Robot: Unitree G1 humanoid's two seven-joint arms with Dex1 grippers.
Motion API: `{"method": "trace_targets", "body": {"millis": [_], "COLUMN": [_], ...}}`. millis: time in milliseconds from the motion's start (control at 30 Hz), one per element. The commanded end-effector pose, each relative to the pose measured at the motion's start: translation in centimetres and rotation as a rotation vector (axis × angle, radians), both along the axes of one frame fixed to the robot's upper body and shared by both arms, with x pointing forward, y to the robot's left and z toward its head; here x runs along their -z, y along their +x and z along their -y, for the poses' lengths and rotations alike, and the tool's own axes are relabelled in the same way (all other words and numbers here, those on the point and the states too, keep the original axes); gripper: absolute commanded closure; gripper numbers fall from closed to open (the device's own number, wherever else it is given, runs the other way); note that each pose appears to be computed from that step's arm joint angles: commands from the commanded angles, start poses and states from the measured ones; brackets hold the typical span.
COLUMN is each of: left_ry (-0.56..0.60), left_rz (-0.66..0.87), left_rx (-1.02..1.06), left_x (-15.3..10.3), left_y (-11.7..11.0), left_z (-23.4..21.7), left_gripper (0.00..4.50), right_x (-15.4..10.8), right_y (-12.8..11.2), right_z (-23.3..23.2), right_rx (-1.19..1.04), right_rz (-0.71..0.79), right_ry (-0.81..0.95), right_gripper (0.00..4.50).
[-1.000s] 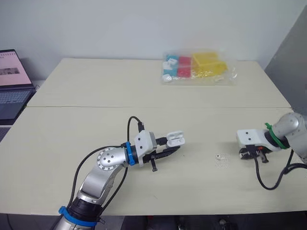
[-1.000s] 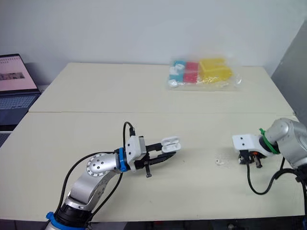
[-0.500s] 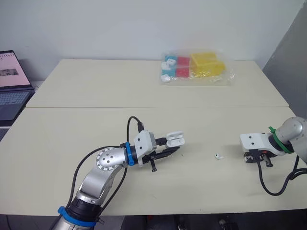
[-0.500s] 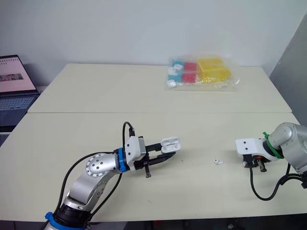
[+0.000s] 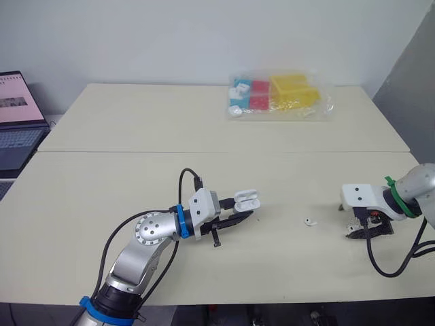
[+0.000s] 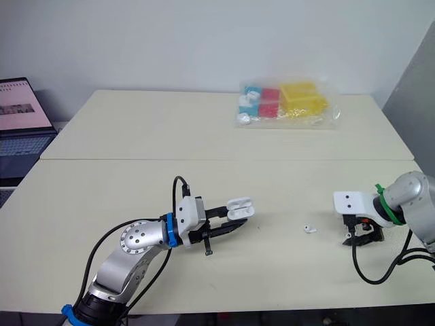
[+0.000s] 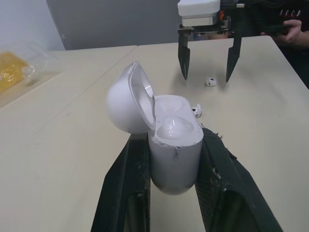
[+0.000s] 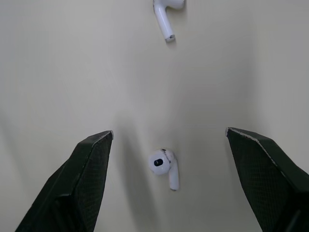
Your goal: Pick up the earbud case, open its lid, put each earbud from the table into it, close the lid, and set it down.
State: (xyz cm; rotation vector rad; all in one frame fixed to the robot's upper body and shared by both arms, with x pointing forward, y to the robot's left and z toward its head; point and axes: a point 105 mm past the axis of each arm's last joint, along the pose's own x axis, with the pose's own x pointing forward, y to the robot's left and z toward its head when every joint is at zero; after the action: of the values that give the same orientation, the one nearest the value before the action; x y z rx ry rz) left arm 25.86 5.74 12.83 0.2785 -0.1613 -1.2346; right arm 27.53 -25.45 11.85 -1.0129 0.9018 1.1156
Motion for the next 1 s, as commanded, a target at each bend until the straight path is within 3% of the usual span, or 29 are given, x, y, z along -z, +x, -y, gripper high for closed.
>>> {"method": "trace_targets", "body": {"millis": [33,633,767,1000], "left_ry": [-0.023,-0.026,-0.025,-0.024], "left_rz": [0.048,0.046,0.047,0.048], "left_rx": [0.006,-0.007,-0.008,-0.009], "left_x": [-1.2,-1.0,-1.0,-1.0], "left_y": [-0.4,-0.3,-0.2,-0.2], "left_z": [0.3,0.5,0.5,0.4], "left_gripper": [3.67,3.67,3.67,3.67], "right_x": [-0.7,0.8,0.9,1.0], "right_y": [0.3,0.7,0.6,0.4], "right_z": [0.6,0.5,0.7,0.7], "right_rx": [0.029,-0.085,-0.085,-0.102], "right_rz": [0.052,0.036,0.026,0.023], "right_ry": [-0.076,-0.152,-0.158,-0.166], "right_gripper": [0.58,0.58,1.42,4.03]}}
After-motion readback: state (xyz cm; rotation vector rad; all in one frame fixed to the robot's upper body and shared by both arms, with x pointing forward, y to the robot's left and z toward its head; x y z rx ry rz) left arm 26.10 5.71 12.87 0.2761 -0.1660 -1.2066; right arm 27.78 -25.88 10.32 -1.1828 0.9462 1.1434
